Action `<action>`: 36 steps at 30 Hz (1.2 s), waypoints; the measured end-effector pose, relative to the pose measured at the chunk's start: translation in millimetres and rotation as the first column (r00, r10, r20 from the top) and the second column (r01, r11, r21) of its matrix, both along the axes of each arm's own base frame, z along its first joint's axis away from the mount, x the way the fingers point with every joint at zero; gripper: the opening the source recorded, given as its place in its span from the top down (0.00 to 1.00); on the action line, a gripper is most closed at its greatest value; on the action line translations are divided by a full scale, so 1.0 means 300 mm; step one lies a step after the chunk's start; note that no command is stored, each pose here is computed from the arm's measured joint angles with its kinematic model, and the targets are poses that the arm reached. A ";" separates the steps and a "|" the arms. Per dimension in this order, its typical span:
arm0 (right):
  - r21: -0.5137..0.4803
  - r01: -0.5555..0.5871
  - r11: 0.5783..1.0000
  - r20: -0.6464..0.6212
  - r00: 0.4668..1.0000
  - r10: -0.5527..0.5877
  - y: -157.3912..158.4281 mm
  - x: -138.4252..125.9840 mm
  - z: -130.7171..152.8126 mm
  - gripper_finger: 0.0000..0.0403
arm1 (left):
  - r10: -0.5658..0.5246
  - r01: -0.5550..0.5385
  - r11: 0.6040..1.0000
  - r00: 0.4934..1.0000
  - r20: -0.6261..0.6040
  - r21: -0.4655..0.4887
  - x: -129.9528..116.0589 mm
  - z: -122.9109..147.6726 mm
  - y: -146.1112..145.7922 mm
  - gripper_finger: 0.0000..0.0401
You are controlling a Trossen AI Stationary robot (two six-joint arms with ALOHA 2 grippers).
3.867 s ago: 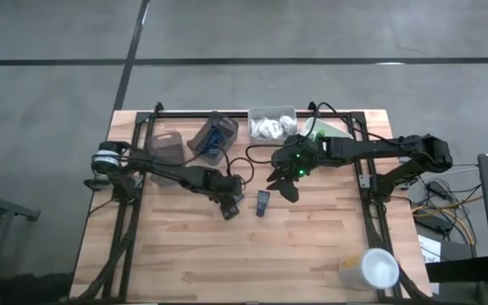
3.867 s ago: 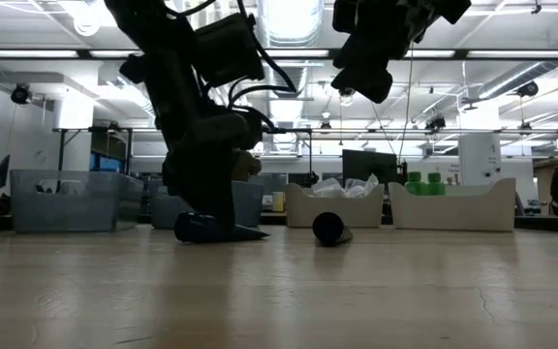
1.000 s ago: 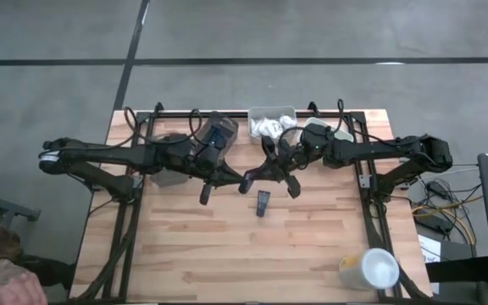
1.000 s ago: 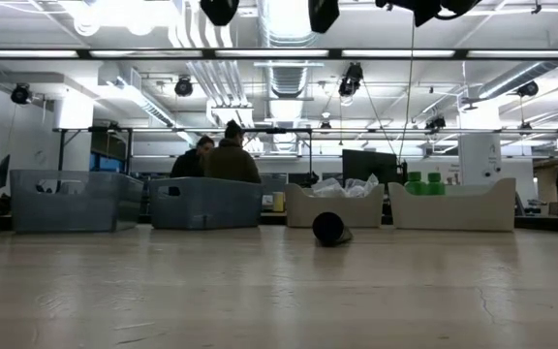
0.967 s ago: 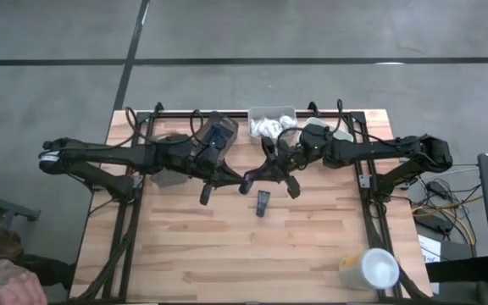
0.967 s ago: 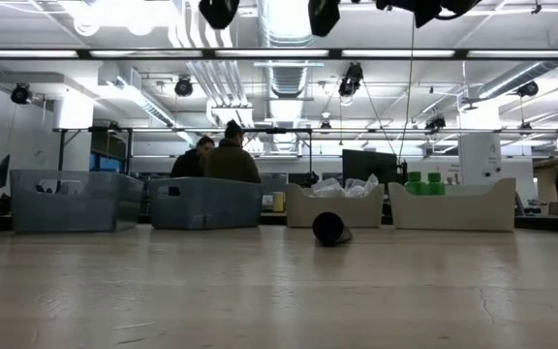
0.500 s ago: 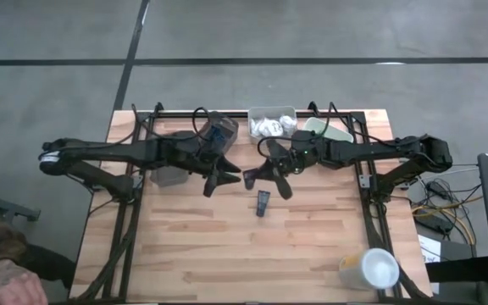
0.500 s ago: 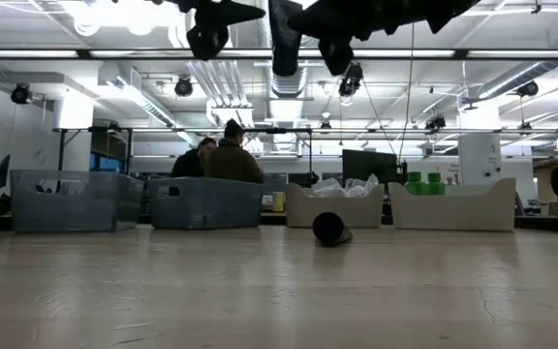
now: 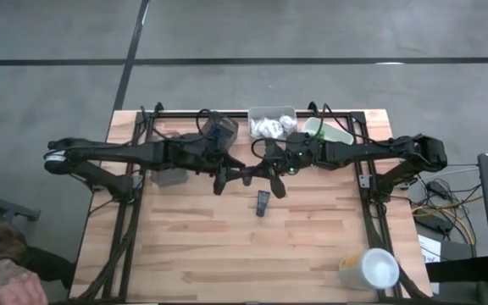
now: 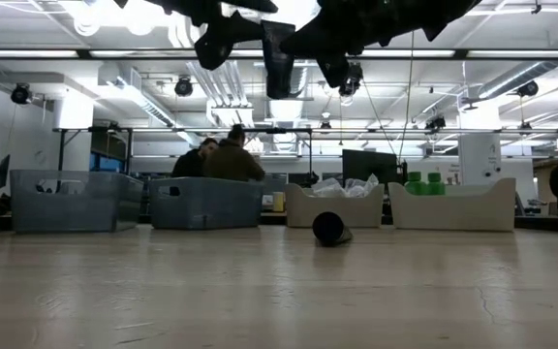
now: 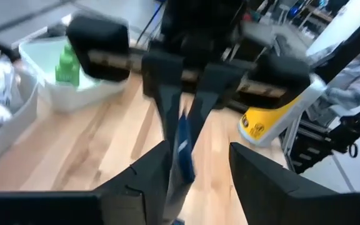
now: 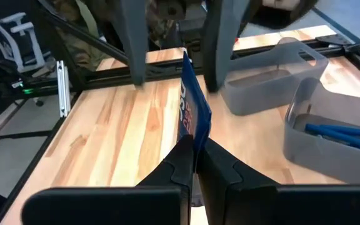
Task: Pick & Place Travel size toiletries
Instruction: Put the left shaving cream into the left black bin
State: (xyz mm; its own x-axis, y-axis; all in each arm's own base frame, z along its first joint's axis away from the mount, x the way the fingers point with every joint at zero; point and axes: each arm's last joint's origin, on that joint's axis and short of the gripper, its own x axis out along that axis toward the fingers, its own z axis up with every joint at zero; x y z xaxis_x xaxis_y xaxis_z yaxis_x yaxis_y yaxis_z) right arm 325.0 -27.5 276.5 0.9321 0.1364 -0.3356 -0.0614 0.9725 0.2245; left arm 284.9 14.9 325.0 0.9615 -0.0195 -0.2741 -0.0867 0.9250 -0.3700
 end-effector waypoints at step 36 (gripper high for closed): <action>0.117 0.069 0.991 -0.013 0.998 -0.068 -0.026 -0.001 0.001 0.77 | 0.088 -0.089 0.996 0.981 -0.175 0.003 -0.052 -0.034 0.041 0.99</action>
State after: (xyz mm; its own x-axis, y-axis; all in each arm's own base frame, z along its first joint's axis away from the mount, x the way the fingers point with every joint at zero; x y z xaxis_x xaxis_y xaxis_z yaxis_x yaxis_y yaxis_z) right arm 324.7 -35.3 276.9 0.9377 0.1111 -0.3292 0.0069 0.9413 0.3375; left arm 269.3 27.2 314.9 0.8966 0.0622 -0.4384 -0.2322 0.9091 -0.3459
